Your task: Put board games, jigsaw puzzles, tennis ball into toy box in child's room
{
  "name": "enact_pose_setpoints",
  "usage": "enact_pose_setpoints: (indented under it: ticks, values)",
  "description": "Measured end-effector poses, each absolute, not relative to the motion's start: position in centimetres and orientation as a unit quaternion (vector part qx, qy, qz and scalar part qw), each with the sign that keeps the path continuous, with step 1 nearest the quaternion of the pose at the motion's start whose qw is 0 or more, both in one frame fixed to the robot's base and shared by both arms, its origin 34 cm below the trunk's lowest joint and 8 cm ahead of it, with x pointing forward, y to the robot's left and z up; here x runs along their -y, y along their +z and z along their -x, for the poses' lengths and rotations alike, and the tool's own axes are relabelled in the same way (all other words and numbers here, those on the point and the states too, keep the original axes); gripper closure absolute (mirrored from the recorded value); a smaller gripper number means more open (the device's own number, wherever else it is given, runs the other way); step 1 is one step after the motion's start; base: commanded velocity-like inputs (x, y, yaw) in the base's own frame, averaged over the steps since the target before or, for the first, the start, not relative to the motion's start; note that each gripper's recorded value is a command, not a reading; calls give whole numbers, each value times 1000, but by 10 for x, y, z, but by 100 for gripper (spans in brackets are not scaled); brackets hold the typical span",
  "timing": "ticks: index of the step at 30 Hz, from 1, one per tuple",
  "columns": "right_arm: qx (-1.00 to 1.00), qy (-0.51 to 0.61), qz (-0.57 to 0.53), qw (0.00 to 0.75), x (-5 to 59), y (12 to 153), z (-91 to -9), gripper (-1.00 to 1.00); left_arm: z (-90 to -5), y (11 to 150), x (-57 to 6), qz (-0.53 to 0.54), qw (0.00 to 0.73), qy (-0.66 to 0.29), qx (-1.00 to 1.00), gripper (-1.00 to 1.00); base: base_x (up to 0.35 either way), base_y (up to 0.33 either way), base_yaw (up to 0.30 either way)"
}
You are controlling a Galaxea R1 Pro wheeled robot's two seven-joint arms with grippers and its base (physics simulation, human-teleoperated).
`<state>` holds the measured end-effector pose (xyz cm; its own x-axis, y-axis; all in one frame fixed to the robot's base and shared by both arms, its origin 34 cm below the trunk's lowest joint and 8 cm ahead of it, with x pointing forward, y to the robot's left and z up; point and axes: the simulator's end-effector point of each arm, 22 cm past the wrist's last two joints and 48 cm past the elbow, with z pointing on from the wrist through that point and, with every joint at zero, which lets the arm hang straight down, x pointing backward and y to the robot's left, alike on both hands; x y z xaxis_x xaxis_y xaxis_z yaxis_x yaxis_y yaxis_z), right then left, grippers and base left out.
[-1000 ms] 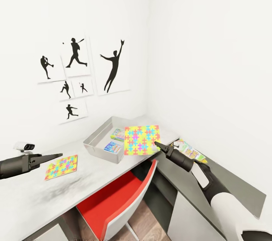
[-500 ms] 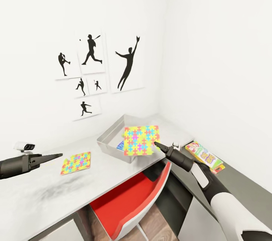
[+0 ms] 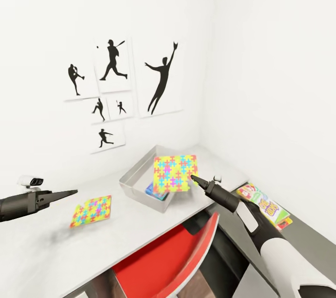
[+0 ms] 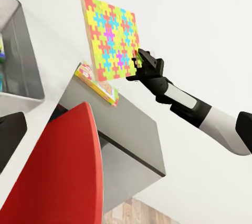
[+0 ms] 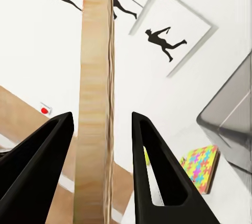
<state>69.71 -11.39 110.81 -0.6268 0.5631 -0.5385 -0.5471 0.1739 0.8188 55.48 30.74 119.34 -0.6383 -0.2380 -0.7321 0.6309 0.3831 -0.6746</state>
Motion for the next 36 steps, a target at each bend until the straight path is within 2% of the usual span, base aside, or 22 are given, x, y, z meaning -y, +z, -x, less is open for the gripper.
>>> enact_pose_setpoints:
  ticks: [8,21,36]
  values:
    - [-633,643,-6,432,114,1108,-697,100,-555,1194,-308,-135,404,-539,-727,-100,312,7,26]
    - [-632,643,-6,432,114,1108,-697,100,-555,1193,-307,-135,403,-539,-727,-100,229,-148,238]
    - [-632,644,-6,432,114,1108,-697,100,-555,1193,-307,-135,403,-539,-727,-100,27,-23,14]
